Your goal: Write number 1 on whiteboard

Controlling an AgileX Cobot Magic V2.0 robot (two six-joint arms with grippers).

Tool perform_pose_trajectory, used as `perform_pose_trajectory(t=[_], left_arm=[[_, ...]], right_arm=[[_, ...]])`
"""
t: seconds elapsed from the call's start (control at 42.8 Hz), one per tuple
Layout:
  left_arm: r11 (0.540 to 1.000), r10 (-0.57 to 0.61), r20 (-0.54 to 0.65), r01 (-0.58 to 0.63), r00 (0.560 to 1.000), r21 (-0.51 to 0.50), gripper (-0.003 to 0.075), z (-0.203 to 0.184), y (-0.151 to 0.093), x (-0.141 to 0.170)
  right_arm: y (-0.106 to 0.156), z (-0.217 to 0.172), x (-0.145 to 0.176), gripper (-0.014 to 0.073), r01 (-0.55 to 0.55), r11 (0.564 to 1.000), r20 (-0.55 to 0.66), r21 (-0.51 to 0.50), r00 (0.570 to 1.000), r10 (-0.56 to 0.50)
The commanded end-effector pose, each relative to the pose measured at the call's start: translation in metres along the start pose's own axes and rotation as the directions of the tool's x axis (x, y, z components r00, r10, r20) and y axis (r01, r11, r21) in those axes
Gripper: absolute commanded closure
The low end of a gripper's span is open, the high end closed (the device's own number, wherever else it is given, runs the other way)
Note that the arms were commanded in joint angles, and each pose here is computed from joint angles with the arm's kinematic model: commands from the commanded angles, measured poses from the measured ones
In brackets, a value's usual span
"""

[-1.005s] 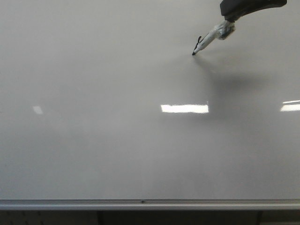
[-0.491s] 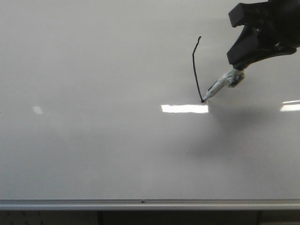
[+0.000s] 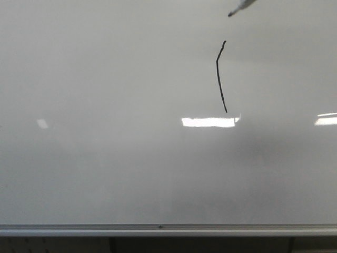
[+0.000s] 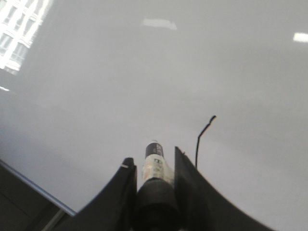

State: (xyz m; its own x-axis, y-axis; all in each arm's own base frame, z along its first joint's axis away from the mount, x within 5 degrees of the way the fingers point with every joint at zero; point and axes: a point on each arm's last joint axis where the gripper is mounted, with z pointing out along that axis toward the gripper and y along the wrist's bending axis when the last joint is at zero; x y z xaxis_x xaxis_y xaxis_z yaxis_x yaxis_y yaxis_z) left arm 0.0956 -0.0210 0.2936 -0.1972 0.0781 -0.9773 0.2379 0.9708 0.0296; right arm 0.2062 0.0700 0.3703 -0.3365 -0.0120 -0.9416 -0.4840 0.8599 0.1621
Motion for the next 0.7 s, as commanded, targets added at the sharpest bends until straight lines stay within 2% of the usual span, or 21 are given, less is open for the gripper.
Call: perform_pose_trajectory(t=[0.0,0.164,0.28,0.397,0.514,0.678], left_arm=[[0.999,-0.024,0.073,0.027,0.997,-0.035,0.0741,-0.002,0.004,-0.013],[0.999,-0.032,0.038,0.032,0.999,0.003,0.0740,0.000,0.001,-0.014],[0.991,0.030,-0.081,-0.019,0.996,0.136,0.0711,0.007,-0.008,-0.024],[0.963,0.059,-0.135,-0.021,0.989,0.269,0.0628,0.017,-0.016,-0.039],[0.891,0.114,-0.157,-0.031,0.981,0.452,0.0491,0.024,-0.028,-0.052],[0.741,0.145,-0.173,0.009,0.974,0.672,0.0274,0.029,-0.043,-0.059]], right_arm=[[0.014,-0.017,-0.020,0.0654,0.038,0.996,0.041,-0.075,0.999,-0.035],[0.032,-0.023,-0.021,0.0654,0.058,0.964,-0.079,-0.259,0.994,-0.081],[0.037,-0.021,-0.016,0.0654,0.041,0.939,-0.160,-0.342,0.982,-0.101],[0.037,-0.014,-0.011,0.0654,0.014,0.924,-0.220,-0.382,0.970,-0.105],[0.037,-0.008,-0.005,0.0654,-0.017,0.909,-0.278,-0.417,0.954,-0.109],[0.040,-0.001,0.001,0.0654,-0.047,0.886,-0.331,-0.460,0.936,-0.123]])
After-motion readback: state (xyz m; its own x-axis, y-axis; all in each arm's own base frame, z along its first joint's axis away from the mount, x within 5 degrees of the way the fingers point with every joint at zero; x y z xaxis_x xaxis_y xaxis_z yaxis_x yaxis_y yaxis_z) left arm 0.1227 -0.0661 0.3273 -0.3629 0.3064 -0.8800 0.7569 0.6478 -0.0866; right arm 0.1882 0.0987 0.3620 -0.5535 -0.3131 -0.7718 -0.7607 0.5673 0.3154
